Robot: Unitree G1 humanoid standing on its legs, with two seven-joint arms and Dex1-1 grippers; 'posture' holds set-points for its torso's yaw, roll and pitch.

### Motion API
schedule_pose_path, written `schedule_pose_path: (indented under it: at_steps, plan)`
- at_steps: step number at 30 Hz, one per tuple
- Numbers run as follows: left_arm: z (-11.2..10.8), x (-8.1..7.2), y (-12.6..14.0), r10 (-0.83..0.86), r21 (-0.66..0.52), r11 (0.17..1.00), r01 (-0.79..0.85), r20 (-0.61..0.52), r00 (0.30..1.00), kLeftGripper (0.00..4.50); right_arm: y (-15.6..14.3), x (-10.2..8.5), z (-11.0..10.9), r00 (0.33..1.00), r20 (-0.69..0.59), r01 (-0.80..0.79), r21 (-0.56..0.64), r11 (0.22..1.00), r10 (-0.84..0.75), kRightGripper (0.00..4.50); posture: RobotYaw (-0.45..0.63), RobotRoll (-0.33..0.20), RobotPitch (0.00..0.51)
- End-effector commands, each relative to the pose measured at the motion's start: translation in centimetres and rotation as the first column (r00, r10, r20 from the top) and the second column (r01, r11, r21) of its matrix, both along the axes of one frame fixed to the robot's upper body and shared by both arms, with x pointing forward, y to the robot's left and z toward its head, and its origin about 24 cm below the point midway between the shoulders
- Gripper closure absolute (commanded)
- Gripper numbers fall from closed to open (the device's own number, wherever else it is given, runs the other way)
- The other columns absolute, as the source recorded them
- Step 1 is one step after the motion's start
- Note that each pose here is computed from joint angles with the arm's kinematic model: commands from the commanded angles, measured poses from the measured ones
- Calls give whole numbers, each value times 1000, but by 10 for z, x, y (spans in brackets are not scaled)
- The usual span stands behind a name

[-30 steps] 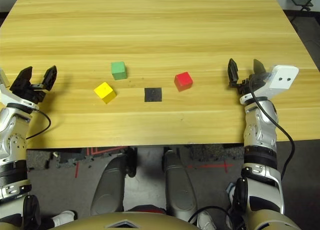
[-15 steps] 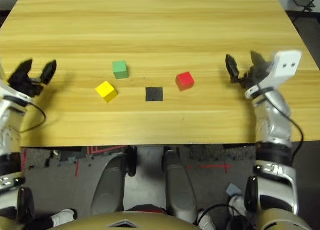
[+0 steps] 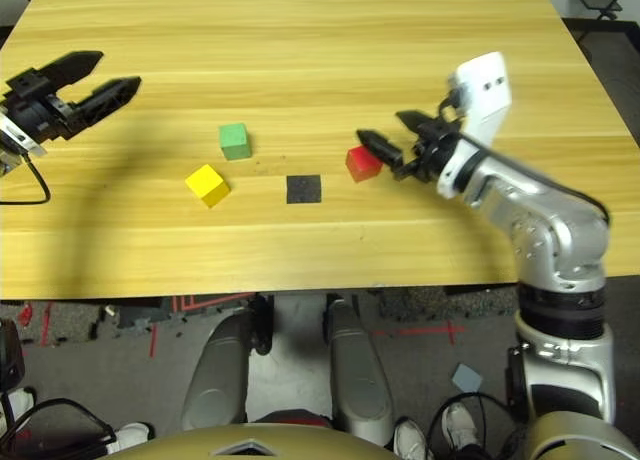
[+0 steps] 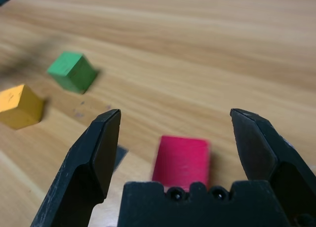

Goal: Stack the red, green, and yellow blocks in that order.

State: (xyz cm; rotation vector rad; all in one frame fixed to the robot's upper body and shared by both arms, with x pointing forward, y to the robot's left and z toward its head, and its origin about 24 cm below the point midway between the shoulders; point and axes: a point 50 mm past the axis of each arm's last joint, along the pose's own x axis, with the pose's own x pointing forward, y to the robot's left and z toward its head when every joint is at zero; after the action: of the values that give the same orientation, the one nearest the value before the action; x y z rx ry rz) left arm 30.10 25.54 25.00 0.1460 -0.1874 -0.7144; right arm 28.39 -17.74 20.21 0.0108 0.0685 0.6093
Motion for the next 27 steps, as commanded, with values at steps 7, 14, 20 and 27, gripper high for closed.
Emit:
schedule_pose_path:
  at_steps: [7, 14, 20, 27]
  plan:
    - [-11, -4, -15, -28, 9, 1000, 29, -42, 999, 59, 5, -4, -10, 999, -33, 37, -62, 997, -39, 0, -68, -179, 301]
    - [-12, -5, -16, -19, -1, 1000, 19, -39, 999, 59, 2, -6, -23, 997, -68, 41, -110, 993, -48, 0, -59, -182, 308]
    - [-15, -6, -20, -43, 4, 999, 44, -54, 998, 59, 5, -4, -33, 996, -86, 23, -133, 991, -34, 0, -44, -180, 319]
    - [-26, -20, -30, -205, 46, 977, 210, -103, 973, 59, 8, 1, -35, 997, -66, 37, -159, 987, -48, 0, -31, -181, 326]
